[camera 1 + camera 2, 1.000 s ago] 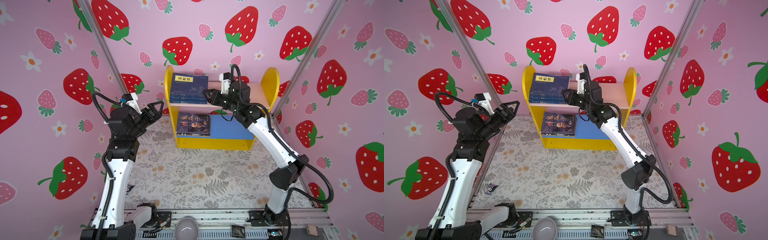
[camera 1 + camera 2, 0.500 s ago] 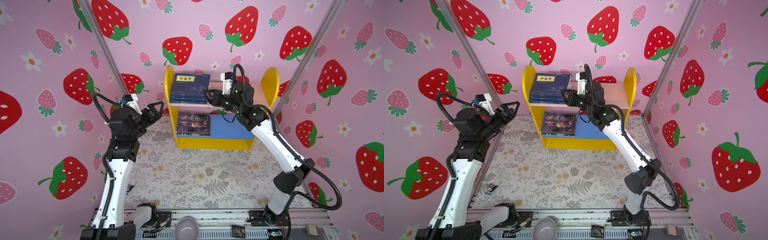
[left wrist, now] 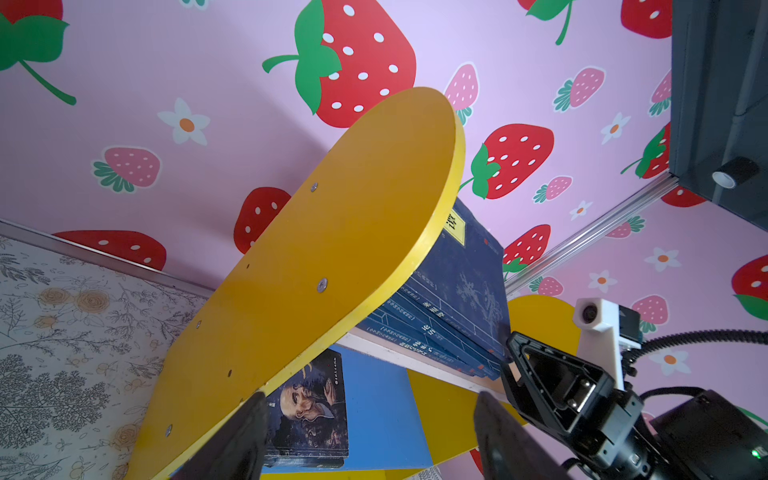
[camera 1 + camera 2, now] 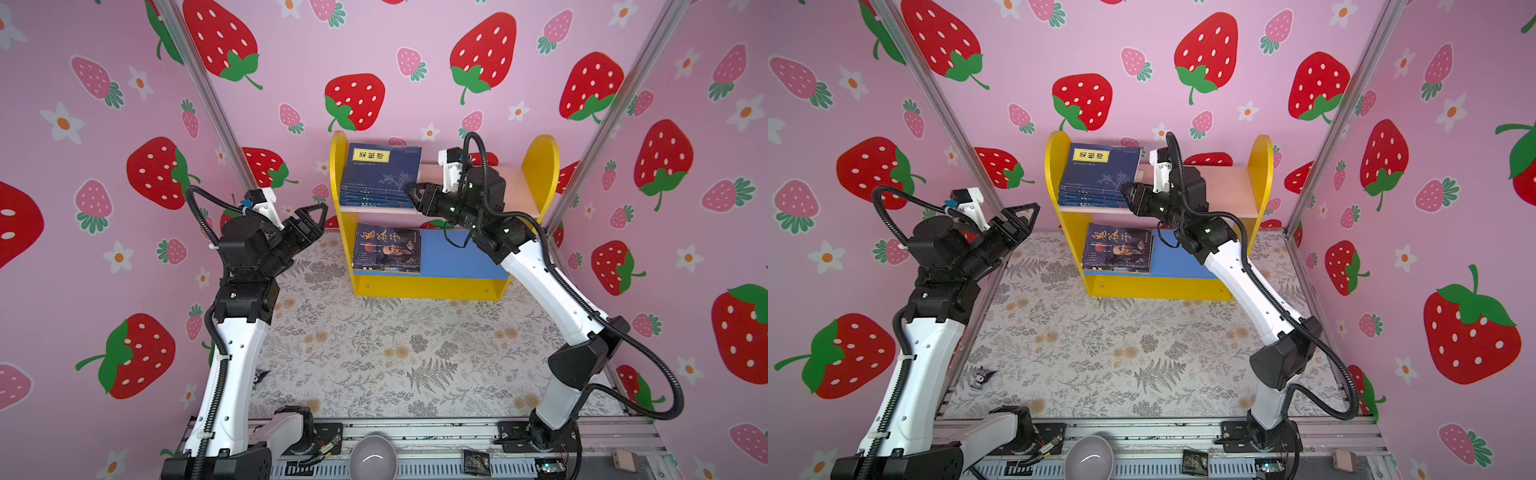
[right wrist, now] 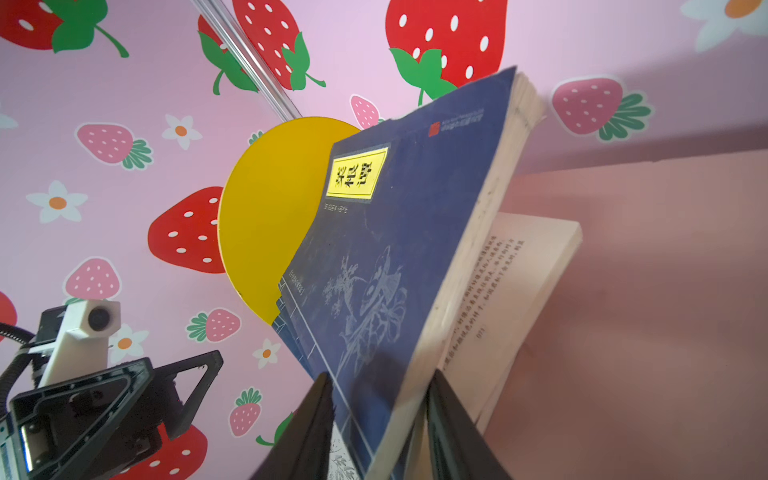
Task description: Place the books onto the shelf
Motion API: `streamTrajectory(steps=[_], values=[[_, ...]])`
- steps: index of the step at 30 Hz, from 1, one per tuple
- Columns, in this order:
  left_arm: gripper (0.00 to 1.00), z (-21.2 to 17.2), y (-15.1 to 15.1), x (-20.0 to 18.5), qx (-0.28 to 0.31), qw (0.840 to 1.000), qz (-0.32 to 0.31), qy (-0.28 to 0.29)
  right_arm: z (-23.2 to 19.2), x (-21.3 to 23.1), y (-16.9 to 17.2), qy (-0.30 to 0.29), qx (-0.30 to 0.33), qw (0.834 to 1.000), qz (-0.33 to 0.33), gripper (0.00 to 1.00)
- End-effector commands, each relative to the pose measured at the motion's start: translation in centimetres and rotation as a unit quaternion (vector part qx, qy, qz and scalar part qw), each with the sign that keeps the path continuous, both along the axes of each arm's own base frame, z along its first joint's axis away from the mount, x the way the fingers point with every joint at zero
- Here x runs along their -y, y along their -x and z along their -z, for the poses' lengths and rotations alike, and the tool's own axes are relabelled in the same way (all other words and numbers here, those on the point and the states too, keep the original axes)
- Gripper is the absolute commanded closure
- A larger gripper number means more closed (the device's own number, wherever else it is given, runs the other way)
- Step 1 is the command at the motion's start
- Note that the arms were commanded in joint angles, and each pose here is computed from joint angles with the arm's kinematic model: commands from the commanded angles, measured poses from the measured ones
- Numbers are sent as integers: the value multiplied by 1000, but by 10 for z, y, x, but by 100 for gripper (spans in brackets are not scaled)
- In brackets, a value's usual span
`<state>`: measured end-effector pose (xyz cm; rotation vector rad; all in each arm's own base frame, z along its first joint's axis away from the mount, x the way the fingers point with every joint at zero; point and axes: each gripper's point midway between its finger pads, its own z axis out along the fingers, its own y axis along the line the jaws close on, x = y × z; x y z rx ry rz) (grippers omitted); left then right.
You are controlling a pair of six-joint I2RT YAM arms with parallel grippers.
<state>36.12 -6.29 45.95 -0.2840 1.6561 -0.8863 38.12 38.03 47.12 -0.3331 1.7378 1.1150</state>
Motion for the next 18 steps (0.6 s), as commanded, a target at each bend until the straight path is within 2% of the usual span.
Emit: streamTrajectory(steps=[1,2,6,10,18], values=[[21,-10,6,-1,21,1000,-2,-3,-9,-9,31,-6,11,1000,-26,55],[21,-11,6,-1,22,1000,-2,-2,-9,-4,30,-3,13,1000,-14,54],[21,-9,3,0,20,1000,0,0,-13,11,28,5,18,1000,23,39],[21,-4,-1,0,17,1000,2,5,-17,19,28,3,19,999,37,34],[21,-1,-3,1,20,1000,6,7,-16,30,22,-9,-6,997,74,33]])
